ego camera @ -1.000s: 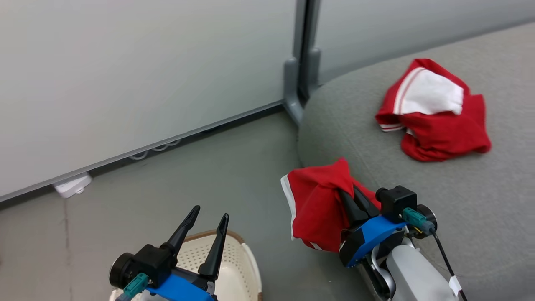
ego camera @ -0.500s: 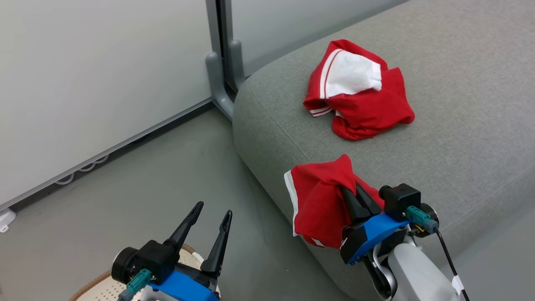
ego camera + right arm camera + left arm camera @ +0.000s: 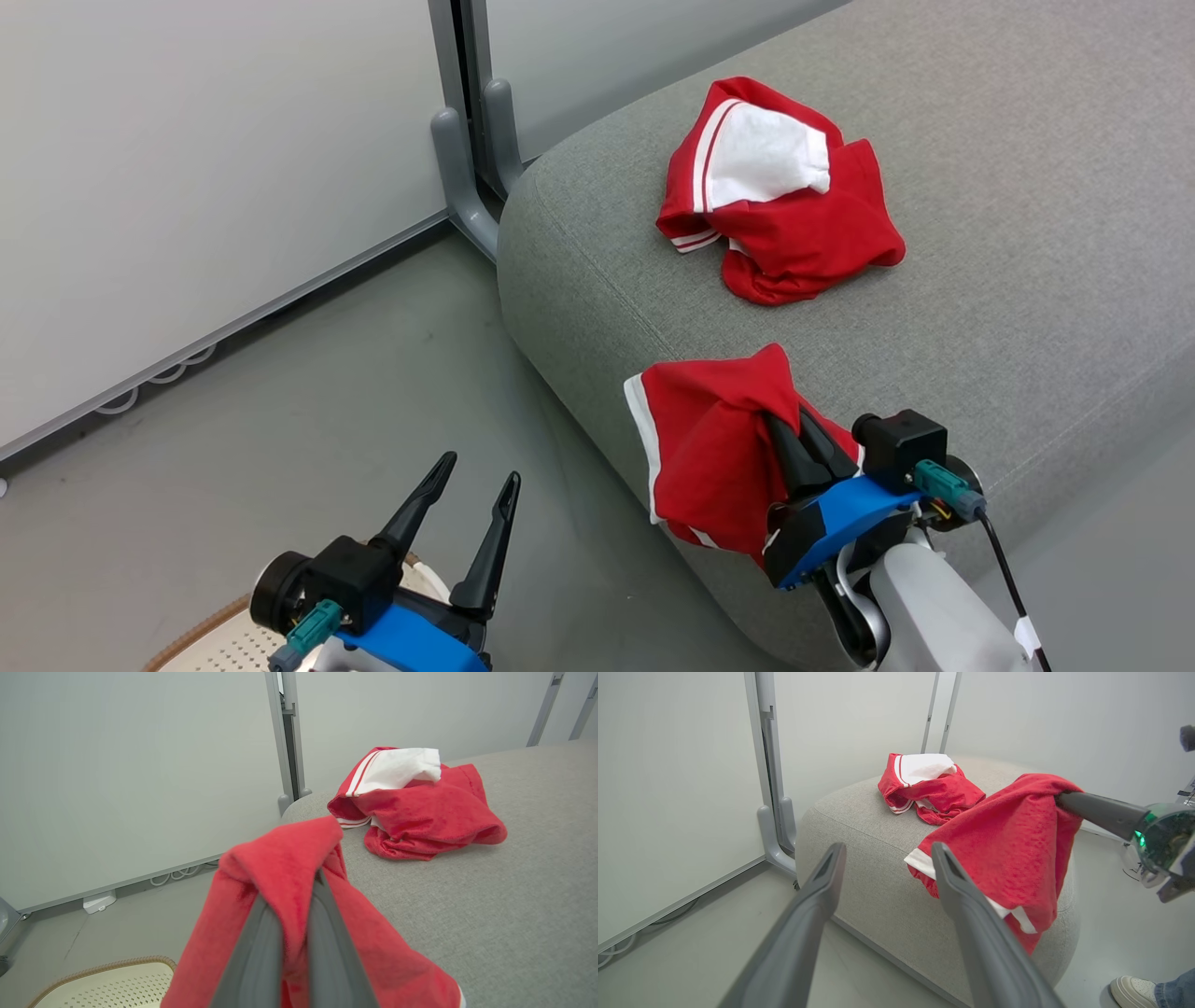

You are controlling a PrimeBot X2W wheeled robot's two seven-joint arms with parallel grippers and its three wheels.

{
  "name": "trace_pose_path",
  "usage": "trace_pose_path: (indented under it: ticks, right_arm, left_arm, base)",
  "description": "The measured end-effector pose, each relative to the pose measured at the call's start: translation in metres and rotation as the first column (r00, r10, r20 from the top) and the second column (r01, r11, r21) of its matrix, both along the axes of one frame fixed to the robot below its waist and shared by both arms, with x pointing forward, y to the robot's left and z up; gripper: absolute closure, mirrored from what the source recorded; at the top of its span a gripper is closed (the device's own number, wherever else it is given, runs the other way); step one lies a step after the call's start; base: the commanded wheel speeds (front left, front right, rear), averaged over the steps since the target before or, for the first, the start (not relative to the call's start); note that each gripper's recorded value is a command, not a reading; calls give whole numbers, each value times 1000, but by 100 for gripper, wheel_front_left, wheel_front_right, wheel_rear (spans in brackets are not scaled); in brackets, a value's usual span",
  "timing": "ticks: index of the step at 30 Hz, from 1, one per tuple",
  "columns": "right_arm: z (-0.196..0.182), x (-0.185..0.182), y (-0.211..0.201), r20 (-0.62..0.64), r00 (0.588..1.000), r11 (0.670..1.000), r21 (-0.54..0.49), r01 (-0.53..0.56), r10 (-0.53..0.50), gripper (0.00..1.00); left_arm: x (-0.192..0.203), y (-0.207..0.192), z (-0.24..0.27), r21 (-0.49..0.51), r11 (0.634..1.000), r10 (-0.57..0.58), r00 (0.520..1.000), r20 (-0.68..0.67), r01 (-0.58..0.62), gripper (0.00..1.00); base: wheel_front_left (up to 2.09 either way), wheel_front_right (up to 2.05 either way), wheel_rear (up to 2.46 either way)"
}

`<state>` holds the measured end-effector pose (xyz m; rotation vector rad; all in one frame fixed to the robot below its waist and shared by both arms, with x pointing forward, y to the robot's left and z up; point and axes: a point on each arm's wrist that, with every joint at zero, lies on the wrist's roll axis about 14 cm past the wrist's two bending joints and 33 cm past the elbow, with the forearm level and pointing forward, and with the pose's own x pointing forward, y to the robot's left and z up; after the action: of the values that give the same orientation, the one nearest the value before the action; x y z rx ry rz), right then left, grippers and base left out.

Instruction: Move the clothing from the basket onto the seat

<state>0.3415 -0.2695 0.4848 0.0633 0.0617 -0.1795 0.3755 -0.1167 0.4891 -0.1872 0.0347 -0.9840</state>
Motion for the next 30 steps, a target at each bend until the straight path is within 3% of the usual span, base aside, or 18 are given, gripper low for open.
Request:
trace_pose_path:
  ticks: [11,20,23,30]
  right_arm:
    - [3,11,-9,3,1000,1000,2,19,-19,100]
    - [72,63,-72,95,988,985,-113,134,-123,100]
    - [110,87,-103,157,973,969,-152,194,-170,100]
    - [158,122,-159,238,935,924,-216,315,-263,100]
  left_arm:
    - [5,4,-3,-5,1000,13,1000,-9,-13,0]
    - [22,4,-7,-17,1000,11,1000,0,-11,0]
    - [33,4,-11,-28,1000,11,1000,-3,-11,0]
    - [65,9,-25,-40,999,19,1000,5,-19,0]
  base:
    - [0,0,0]
    - [0,0,0]
    - [0,0,0]
    - [0,0,0]
